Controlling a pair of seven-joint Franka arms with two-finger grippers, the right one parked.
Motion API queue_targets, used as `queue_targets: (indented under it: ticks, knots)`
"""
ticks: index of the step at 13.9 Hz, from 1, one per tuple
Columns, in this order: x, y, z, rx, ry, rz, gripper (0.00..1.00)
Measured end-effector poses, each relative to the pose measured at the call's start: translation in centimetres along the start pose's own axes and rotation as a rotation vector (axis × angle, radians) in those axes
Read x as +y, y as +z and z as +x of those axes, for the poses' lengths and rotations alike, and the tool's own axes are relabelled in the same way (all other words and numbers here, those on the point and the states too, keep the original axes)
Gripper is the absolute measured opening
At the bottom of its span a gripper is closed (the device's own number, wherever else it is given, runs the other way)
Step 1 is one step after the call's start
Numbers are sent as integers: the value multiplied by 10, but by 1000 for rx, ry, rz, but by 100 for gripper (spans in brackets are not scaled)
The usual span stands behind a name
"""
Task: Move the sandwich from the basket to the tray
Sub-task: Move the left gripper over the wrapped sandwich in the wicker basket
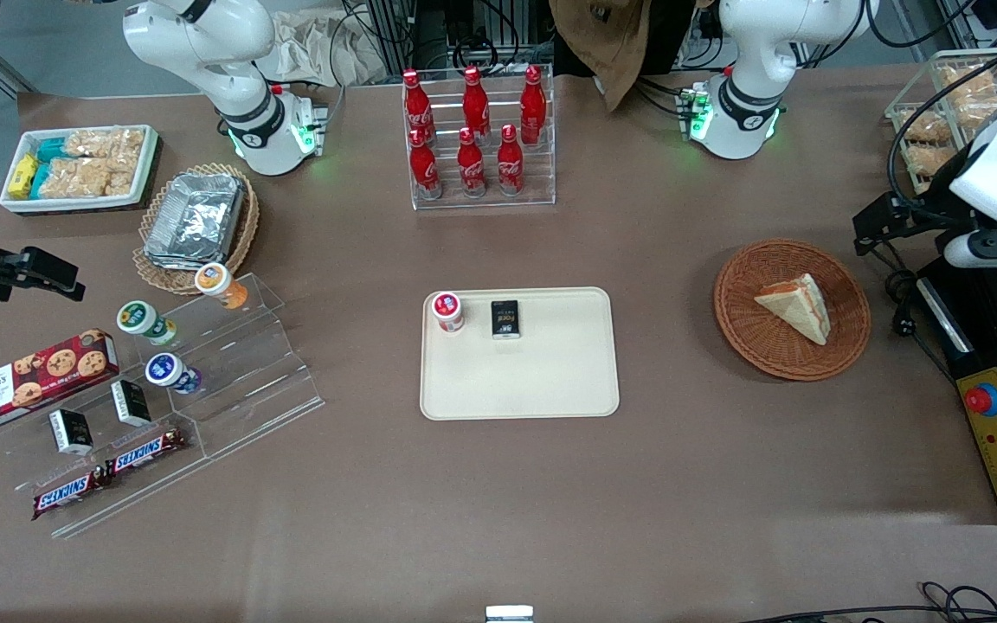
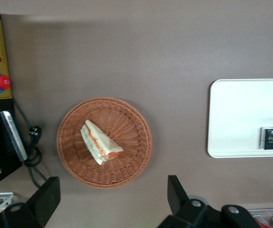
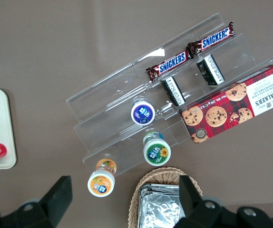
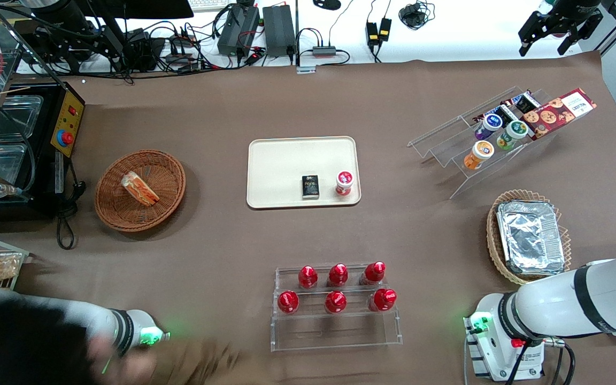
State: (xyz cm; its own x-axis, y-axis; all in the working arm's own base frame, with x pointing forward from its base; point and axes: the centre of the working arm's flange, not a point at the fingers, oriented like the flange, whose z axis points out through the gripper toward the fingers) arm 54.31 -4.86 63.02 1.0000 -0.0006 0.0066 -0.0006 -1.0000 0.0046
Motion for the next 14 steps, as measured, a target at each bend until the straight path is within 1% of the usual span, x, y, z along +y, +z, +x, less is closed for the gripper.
queue_targets:
  ticks: [2, 3, 4, 6, 8, 10, 11, 12, 14]
  knots:
    - [-5, 2, 1, -4, -8, 14, 100]
    - [-10, 4, 2, -8, -20, 17, 100]
    - [-14, 7, 4, -15, -40, 27, 100]
    - [-20, 16, 6, -34, -136, 53, 100]
    - [-19, 33, 8, -64, -245, 68, 100]
    - [-22, 61, 4, -111, -327, 93, 100]
    - [-27, 77, 3, -117, -383, 101, 100]
    - [-36, 96, 1, -106, -445, 102, 100]
    - [-51, 140, -8, -67, -555, 90, 100]
